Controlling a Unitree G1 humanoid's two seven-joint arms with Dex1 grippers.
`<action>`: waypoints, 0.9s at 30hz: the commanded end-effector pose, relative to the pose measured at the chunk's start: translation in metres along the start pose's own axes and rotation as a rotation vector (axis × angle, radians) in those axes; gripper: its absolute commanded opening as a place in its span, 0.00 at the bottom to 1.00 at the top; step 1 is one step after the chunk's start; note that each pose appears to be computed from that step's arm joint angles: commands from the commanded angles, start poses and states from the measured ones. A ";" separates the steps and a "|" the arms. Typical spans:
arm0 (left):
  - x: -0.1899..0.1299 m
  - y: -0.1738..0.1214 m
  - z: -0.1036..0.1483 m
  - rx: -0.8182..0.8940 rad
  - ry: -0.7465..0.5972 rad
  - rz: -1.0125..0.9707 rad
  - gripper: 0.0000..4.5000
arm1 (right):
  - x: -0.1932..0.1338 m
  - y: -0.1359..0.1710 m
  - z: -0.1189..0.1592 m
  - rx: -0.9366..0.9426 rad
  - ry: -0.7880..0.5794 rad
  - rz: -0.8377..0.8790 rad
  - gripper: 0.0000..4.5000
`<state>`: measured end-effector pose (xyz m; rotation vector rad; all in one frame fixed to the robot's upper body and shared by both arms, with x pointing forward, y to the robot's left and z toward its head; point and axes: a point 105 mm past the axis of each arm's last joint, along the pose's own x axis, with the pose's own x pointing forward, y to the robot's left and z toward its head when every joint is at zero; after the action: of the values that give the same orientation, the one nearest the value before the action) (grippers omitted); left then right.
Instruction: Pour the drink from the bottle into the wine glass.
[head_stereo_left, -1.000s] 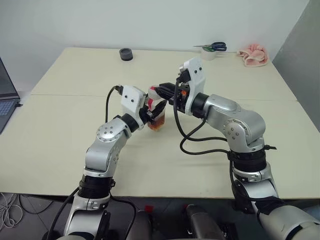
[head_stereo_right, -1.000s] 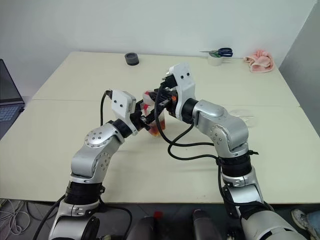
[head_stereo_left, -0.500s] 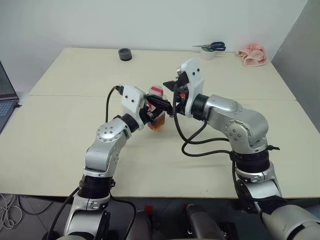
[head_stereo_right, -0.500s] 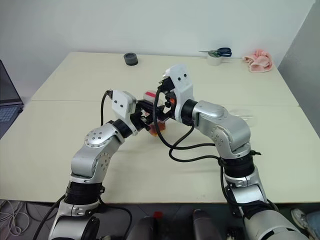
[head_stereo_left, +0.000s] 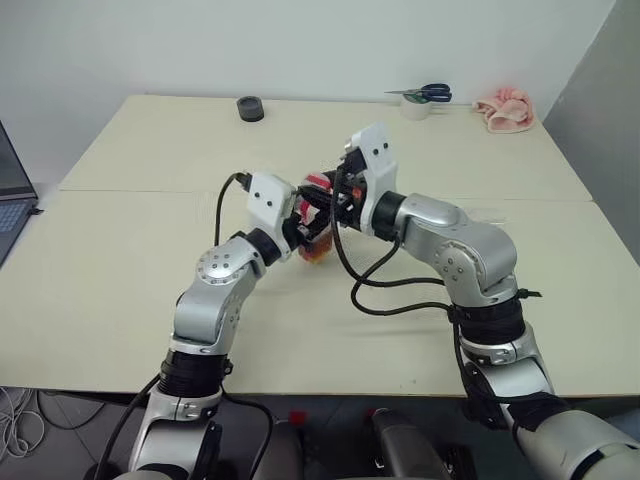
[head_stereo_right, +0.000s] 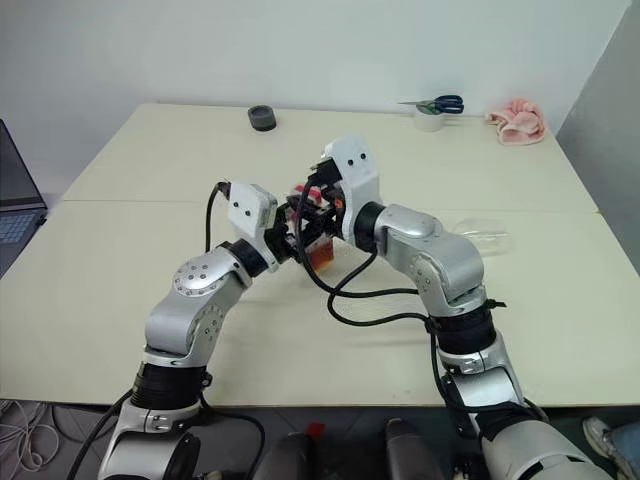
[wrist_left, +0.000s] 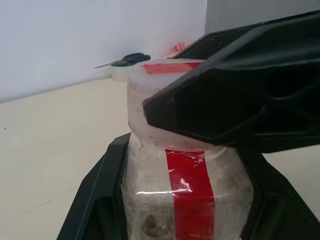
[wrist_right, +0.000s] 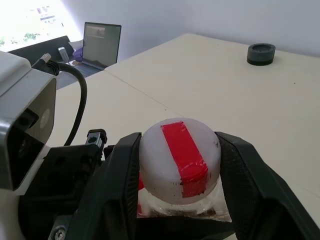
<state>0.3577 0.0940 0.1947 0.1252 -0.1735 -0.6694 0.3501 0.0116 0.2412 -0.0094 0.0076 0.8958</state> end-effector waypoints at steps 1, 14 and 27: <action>0.001 -0.008 0.020 0.035 -0.075 -0.023 0.48 | -0.003 0.000 0.023 -0.025 -0.082 -0.006 0.42; 0.005 -0.020 0.022 0.007 -0.078 -0.119 0.48 | 0.003 0.019 0.014 -0.167 -0.041 0.571 0.42; 0.003 -0.032 0.028 -0.020 -0.087 -0.188 0.48 | 0.008 -0.037 0.014 -0.252 0.021 0.617 0.42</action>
<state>0.3535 0.0872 0.1878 0.0895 -0.1188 -0.7444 0.3828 -0.0041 0.2369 -0.2240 -0.0245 1.5198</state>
